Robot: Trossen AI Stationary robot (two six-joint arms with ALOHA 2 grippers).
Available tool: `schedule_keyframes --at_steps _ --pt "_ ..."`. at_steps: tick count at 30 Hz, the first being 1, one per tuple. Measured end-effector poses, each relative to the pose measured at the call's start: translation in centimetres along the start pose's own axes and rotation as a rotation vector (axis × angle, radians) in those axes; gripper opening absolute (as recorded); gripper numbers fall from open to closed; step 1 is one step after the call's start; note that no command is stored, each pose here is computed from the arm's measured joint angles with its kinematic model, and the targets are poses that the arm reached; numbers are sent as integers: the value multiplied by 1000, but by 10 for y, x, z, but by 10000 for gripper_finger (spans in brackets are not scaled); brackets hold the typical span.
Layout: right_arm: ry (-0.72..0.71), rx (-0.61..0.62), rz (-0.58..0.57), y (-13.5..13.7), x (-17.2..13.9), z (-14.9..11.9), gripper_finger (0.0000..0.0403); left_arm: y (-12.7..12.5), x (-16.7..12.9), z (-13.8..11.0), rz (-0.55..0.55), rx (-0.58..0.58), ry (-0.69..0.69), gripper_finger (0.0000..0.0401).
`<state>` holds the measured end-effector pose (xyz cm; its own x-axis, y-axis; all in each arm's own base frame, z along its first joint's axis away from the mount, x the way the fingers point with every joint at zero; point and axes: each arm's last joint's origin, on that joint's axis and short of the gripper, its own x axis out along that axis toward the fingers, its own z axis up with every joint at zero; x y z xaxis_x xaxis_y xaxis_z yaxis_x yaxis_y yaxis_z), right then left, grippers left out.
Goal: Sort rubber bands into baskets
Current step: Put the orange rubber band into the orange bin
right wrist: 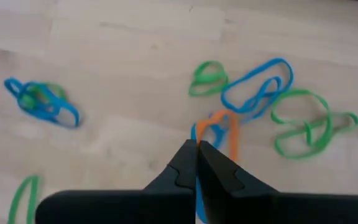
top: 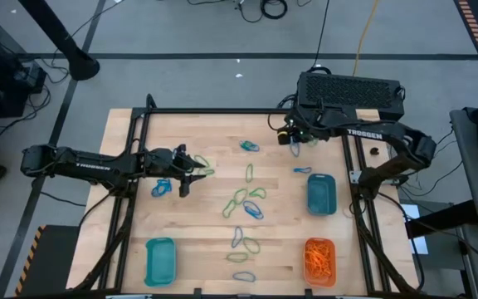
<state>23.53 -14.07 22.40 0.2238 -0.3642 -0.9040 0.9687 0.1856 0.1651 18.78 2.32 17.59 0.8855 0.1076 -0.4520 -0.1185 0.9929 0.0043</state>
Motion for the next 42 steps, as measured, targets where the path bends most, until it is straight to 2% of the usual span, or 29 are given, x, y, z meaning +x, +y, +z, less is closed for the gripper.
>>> schedule_keyframes --at_steps 6,10,19,30,42 --pt "43 -8 -74 3 -5 -17 0 0 0 0 -4 -1 0 178" --pt "73 4 -165 0 -1 -23 0 0 0 0 -4 -20 0 178" --pt "140 -21 -251 4 32 -31 5 -1 0 0 -21 -25 -4 178" --pt "194 -68 -319 5 56 -37 66 -1 0 0 -21 -19 -1 178" --pt "200 -87 -314 6 56 -38 137 -1 0 0 -21 -19 0 178"
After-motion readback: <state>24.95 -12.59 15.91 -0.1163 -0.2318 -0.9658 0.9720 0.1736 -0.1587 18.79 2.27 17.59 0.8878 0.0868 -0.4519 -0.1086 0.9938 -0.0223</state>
